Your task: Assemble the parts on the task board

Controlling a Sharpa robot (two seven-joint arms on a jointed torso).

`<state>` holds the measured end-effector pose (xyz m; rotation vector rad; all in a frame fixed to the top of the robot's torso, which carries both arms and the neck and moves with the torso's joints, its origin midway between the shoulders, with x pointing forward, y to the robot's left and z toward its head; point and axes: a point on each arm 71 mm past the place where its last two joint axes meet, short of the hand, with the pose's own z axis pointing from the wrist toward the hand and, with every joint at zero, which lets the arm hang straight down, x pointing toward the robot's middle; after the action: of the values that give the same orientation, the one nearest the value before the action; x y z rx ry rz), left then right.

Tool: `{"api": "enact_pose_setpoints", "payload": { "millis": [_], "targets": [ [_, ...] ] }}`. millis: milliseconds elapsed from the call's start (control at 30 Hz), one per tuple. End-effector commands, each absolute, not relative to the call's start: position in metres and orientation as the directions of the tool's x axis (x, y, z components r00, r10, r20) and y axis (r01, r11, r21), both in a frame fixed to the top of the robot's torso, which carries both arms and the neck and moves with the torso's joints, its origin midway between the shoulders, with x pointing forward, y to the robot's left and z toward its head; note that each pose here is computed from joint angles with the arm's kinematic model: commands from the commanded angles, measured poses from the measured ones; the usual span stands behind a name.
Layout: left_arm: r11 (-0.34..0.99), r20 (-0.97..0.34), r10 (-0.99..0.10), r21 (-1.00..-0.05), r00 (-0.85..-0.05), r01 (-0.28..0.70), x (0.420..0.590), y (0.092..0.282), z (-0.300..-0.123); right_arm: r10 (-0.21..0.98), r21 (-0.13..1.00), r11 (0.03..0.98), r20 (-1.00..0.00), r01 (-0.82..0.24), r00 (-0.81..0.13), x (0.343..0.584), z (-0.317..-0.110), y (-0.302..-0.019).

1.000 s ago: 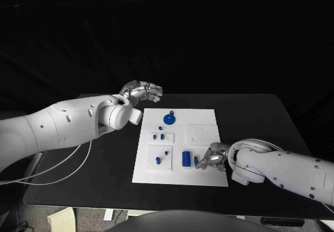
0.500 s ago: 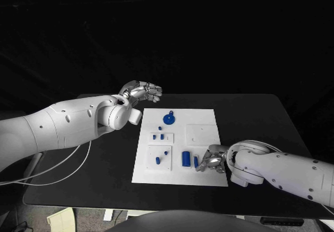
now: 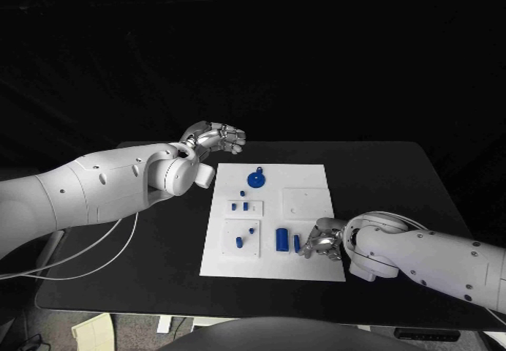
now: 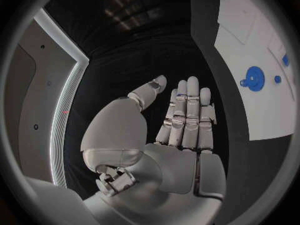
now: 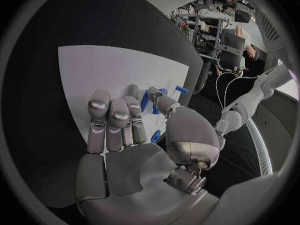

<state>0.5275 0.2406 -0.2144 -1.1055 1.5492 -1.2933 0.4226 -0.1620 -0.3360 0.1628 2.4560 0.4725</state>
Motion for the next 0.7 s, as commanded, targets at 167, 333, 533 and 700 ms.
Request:
{"api": "enact_pose_setpoints", "payload": {
  "millis": [167,333,533,700],
  "targets": [
    [0.079,-0.042,-0.955,-0.990,-0.294,-0.116,0.5273,0.2384,-0.2130,0.231,0.367,0.930,-0.564,0.009,-0.793,0.4234,-0.3366,-0.1606],
    [0.079,-0.042,-0.955,-0.990,-0.294,-0.117,0.5273,0.2384,-0.2130,0.231,0.367,0.930,-0.566,0.009,-0.791,0.4242,-0.3367,-0.1600],
    [0.079,-0.041,-0.955,-0.990,-0.295,-0.117,0.5274,0.2382,-0.2130,0.227,0.366,0.931,-0.564,0.005,-0.794,0.4245,-0.3371,-0.1577],
    [0.079,-0.041,-0.955,-0.990,-0.295,-0.117,0.5273,0.2383,-0.2131,0.220,0.357,0.934,-0.560,0.007,-0.799,0.4250,-0.3381,-0.1576]
  ]
}}
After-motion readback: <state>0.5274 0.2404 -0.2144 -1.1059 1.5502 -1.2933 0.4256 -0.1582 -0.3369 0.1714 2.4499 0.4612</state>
